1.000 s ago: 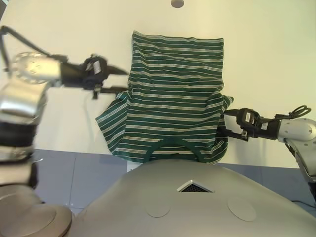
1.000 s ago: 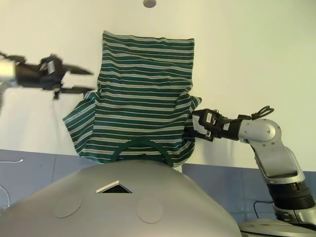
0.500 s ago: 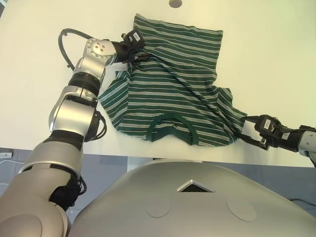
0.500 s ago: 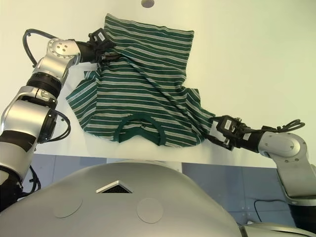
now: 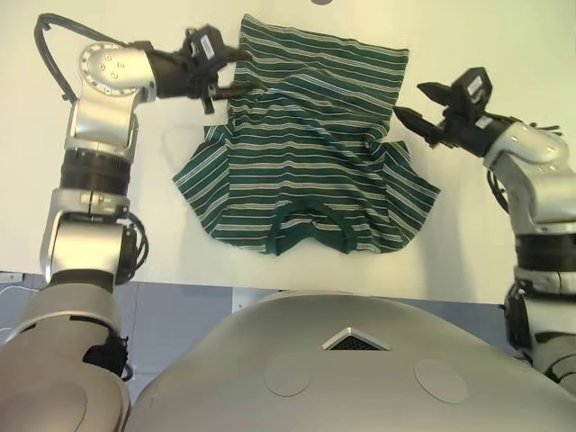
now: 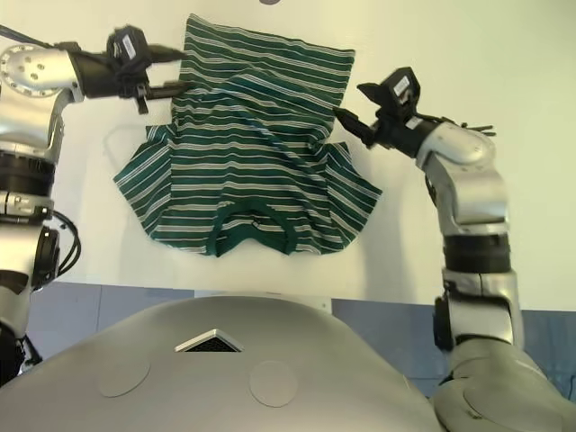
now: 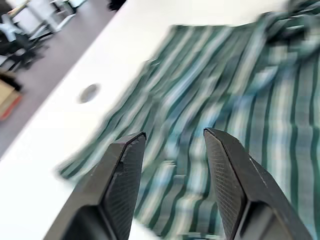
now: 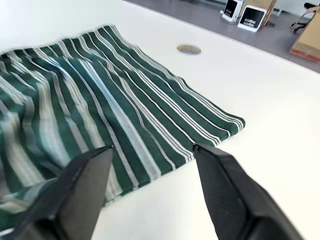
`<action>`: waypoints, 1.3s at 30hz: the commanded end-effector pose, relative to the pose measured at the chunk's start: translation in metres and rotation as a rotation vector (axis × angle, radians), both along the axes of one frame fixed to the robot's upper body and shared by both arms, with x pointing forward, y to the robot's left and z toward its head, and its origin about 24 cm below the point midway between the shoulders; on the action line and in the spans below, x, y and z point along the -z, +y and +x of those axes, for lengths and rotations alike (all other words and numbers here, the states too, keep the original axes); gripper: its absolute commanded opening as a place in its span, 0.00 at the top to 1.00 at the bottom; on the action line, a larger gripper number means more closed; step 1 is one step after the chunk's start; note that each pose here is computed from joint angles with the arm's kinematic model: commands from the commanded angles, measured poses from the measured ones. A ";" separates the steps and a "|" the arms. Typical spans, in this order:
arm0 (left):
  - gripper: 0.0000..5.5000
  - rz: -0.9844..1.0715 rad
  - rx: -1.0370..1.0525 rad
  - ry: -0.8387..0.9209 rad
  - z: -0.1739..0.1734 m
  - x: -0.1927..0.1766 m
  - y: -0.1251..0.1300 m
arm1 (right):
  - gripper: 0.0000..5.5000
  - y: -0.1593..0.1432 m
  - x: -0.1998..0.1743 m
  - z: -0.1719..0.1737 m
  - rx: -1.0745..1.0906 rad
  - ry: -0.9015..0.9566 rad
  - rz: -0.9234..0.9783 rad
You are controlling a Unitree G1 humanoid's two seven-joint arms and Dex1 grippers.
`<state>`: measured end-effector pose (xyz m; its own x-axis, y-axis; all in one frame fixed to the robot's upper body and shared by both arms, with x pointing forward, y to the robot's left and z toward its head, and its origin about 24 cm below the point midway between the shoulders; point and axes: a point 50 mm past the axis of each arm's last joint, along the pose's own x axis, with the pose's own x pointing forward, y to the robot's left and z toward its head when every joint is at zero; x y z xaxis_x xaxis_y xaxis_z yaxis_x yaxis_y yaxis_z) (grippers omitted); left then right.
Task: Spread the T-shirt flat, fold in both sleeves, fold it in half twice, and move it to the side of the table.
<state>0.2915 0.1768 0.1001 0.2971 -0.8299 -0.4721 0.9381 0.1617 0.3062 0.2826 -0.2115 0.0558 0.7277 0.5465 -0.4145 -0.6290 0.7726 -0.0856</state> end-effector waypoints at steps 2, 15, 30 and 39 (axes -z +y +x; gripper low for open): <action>0.61 0.002 0.275 0.152 -0.074 0.017 -0.044 | 0.46 -0.007 0.039 0.040 -0.032 0.078 -0.343; 0.61 -0.367 -0.651 0.231 -0.071 -0.010 0.073 | 0.46 -0.069 -0.044 0.074 0.400 -0.472 -0.368; 0.86 -0.412 -1.118 0.608 -0.131 0.100 0.070 | 0.46 -0.039 -0.002 -0.178 0.807 -0.098 0.428; 0.93 -0.492 -1.133 0.595 -0.124 0.110 0.044 | 0.46 -0.042 0.036 -0.187 0.831 0.087 0.406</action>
<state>0.1764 0.2183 0.0071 0.8103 -0.4250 -0.4035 0.2595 0.8775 -0.4033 0.0923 -0.2543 0.0242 0.9289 -0.0297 -0.3691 0.1571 0.9342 0.3204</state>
